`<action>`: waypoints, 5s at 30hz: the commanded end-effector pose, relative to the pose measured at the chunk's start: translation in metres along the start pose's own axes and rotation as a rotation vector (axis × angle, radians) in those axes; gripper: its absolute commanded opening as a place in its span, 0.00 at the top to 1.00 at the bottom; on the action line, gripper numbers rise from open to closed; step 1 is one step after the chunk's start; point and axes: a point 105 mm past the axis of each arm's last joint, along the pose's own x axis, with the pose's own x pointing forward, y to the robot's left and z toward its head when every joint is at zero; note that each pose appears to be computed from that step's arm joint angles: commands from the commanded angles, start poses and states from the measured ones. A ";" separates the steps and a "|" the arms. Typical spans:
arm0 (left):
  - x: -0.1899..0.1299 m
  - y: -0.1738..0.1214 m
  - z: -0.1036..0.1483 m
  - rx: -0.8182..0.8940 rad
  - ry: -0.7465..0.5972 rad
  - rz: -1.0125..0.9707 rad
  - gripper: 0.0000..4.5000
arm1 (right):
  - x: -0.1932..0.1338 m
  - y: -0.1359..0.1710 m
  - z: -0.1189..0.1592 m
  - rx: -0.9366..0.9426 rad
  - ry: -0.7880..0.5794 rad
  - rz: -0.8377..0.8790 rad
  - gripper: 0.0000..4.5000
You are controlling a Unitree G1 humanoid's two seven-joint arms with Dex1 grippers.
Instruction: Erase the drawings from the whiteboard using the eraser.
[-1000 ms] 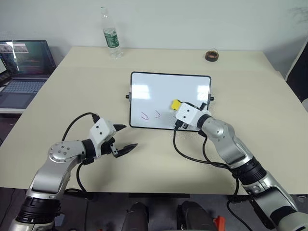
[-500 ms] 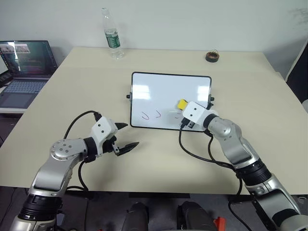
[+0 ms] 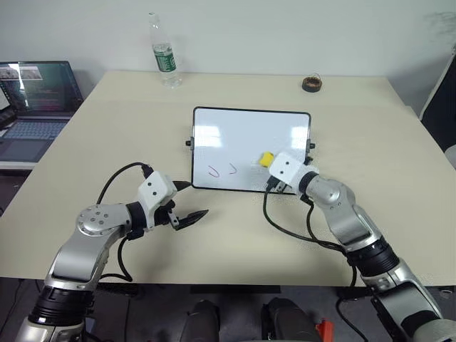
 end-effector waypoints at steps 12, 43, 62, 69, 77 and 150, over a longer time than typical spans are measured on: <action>0.002 0.000 0.016 0.044 -0.040 -0.006 0.00 | -0.008 -0.001 -0.016 0.061 0.068 0.008 0.73; 0.002 -0.001 0.014 0.052 -0.032 -0.001 0.00 | 0.002 0.037 0.021 -0.067 -0.067 0.177 0.73; -0.011 0.026 0.014 -0.101 -0.103 0.146 0.00 | -0.041 0.008 0.006 0.271 -0.102 0.158 0.73; -0.033 0.043 0.009 -0.169 -0.113 0.218 0.00 | -0.075 0.019 0.039 0.369 -0.276 0.327 0.73; -0.050 0.043 0.005 -0.216 -0.105 0.286 0.00 | -0.090 0.029 0.027 0.417 -0.270 0.392 0.73; -0.038 0.022 -0.019 -0.088 0.008 0.137 0.00 | 0.042 0.030 0.011 -0.144 -0.049 0.225 0.74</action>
